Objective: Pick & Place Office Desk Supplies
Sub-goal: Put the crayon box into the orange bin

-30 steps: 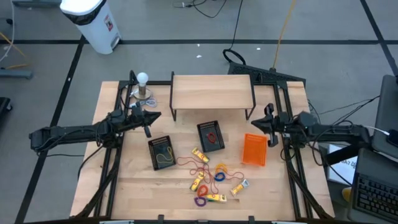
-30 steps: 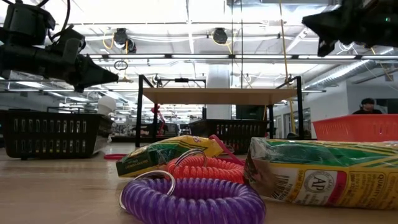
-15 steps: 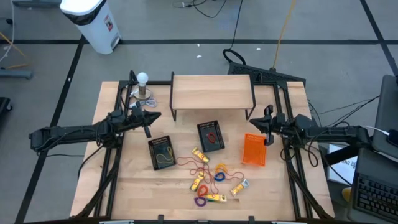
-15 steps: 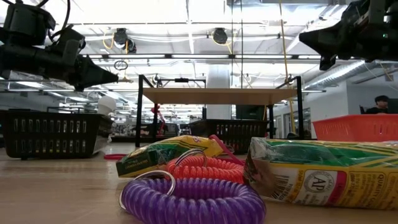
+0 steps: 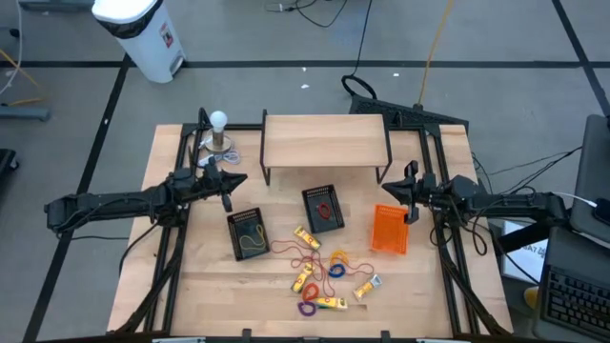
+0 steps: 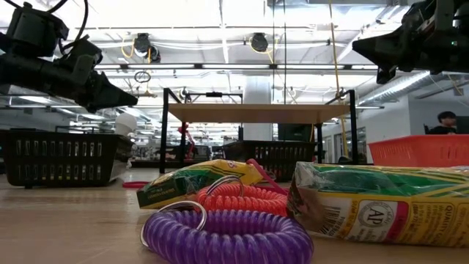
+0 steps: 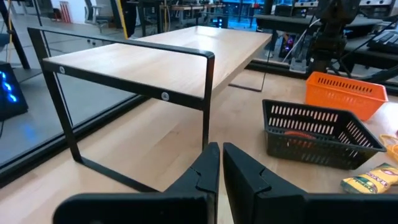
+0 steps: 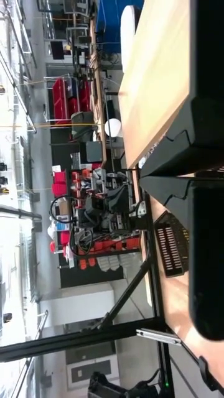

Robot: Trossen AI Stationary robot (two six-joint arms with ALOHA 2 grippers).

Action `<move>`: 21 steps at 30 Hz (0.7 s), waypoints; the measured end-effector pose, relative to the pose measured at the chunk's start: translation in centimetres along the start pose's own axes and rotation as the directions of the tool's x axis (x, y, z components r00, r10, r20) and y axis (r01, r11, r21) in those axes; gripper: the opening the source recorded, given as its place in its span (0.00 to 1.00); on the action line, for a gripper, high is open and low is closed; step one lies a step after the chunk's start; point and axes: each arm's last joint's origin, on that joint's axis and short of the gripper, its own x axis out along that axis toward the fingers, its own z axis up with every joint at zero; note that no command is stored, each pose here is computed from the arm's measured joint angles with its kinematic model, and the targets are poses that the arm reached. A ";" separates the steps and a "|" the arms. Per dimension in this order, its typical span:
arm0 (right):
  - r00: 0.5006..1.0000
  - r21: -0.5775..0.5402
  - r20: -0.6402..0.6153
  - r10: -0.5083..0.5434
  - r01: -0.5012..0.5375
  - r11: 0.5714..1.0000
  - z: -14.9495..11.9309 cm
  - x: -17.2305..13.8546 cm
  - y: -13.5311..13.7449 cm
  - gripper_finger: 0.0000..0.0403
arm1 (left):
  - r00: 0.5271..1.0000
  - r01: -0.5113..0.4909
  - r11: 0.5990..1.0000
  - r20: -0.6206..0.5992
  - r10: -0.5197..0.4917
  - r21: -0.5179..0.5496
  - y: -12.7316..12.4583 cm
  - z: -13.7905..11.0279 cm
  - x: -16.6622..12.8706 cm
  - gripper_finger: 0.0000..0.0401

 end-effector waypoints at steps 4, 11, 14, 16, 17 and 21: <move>1.000 -0.010 0.000 0.000 0.000 1.000 0.0 0.0 0.0 0.00 | 1.000 0.004 1.000 -0.011 -0.004 0.007 0.0 -0.1 0.0 0.06; 1.000 -0.013 0.004 -0.001 0.001 1.000 0.0 0.0 0.0 0.00 | 1.000 0.010 0.999 -0.010 -0.010 -0.032 0.0 -0.1 0.0 0.06; 1.000 -0.013 0.004 -0.001 0.001 1.000 0.0 0.0 0.0 0.00 | 1.000 0.013 0.998 0.013 -0.012 -0.069 0.0 0.2 0.0 0.06; 1.000 -0.013 0.004 -0.001 0.001 1.000 0.0 0.0 0.0 0.00 | 0.999 0.011 0.995 0.033 -0.008 -0.095 -0.1 0.9 0.0 0.06; 1.000 -0.013 0.004 -0.001 0.001 1.000 0.0 0.0 0.0 0.00 | 0.999 0.015 0.995 0.045 -0.010 -0.100 -0.1 1.3 0.1 0.06; 1.000 -0.013 0.004 -0.003 0.003 1.000 0.0 0.0 0.0 0.00 | 0.997 0.049 0.995 0.059 -0.044 -0.082 -0.8 3.5 0.1 0.03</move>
